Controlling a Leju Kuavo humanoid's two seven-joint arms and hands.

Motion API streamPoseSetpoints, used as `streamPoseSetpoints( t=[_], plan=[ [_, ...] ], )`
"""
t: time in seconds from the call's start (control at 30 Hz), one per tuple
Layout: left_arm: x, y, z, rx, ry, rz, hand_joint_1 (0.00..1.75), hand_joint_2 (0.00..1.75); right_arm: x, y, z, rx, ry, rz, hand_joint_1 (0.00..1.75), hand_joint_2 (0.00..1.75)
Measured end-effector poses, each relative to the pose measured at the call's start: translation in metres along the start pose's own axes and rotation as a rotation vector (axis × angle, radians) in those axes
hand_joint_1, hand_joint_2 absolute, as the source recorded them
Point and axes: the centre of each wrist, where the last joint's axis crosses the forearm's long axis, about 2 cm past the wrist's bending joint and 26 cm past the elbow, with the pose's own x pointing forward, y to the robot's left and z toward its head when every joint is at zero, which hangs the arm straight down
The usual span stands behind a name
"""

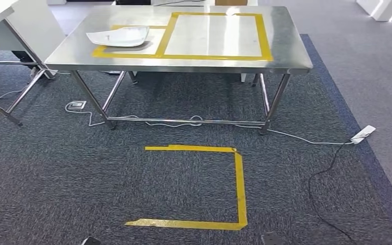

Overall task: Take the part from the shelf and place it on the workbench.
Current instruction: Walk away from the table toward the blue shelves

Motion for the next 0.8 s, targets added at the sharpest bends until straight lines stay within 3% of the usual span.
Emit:
streamPoseSetpoints(
  t=[0.47,0.8],
  plan=[
    [0.001,-0.011,0.006,-0.095,0.125,0.065,0.0,0.0,-0.004,-0.001,0.0,-0.008,0.024,-0.094,0.0,0.0],
    [0.003,-0.018,0.011,-0.121,0.147,0.077,0.0,0.0,-0.007,-0.002,0.0,-0.012,0.033,-0.178,0.0,0.0]
  ],
)
